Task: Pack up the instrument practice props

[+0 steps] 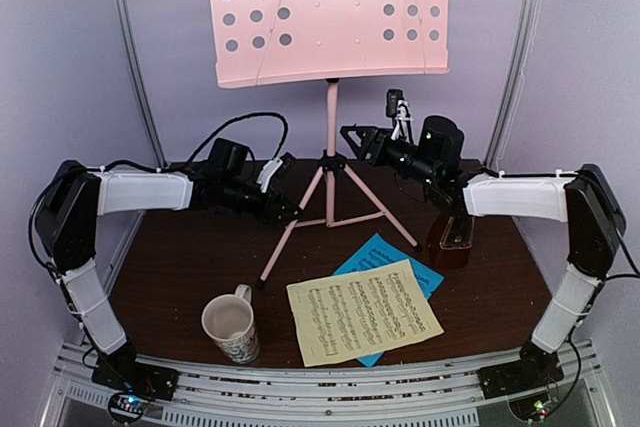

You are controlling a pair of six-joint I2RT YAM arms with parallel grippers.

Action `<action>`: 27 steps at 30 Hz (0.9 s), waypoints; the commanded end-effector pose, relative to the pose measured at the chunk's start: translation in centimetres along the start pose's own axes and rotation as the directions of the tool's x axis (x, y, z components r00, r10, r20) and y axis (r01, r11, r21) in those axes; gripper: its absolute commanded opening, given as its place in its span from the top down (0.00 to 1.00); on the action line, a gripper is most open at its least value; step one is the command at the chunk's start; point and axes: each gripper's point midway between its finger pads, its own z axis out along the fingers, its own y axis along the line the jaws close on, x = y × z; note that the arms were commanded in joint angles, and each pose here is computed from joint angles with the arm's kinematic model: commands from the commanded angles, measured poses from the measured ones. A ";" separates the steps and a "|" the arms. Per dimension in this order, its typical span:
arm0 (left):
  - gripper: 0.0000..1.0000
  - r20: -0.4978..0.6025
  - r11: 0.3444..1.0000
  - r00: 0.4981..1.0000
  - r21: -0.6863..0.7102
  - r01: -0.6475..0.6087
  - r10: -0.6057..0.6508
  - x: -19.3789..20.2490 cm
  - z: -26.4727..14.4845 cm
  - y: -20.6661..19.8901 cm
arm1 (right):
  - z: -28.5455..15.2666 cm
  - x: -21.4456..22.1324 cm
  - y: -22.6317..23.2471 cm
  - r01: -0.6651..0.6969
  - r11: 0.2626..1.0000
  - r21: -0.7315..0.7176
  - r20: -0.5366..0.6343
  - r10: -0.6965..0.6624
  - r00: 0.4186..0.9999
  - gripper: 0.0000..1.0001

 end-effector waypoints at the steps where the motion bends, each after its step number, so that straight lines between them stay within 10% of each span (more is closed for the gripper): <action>1: 0.59 0.072 0.997 0.995 0.024 -0.070 0.068 -2.9 -0.5 -0.4 | 1.4 -3.5 4.7 -0.031 0.966 -0.256 0.062 0.049 0.997 0.37; 17: 0.95 0.050 0.994 0.997 0.081 -0.070 0.066 -2.2 1.7 0.3 | 4.5 -7.1 7.6 0.077 0.894 -0.440 0.129 -0.022 0.991 0.55; 27: 1.00 0.121 0.996 0.989 0.030 -0.089 0.084 -3.8 0.4 0.2 | 3.5 -7.4 9.2 0.094 0.855 -0.510 0.134 -0.029 0.991 1.00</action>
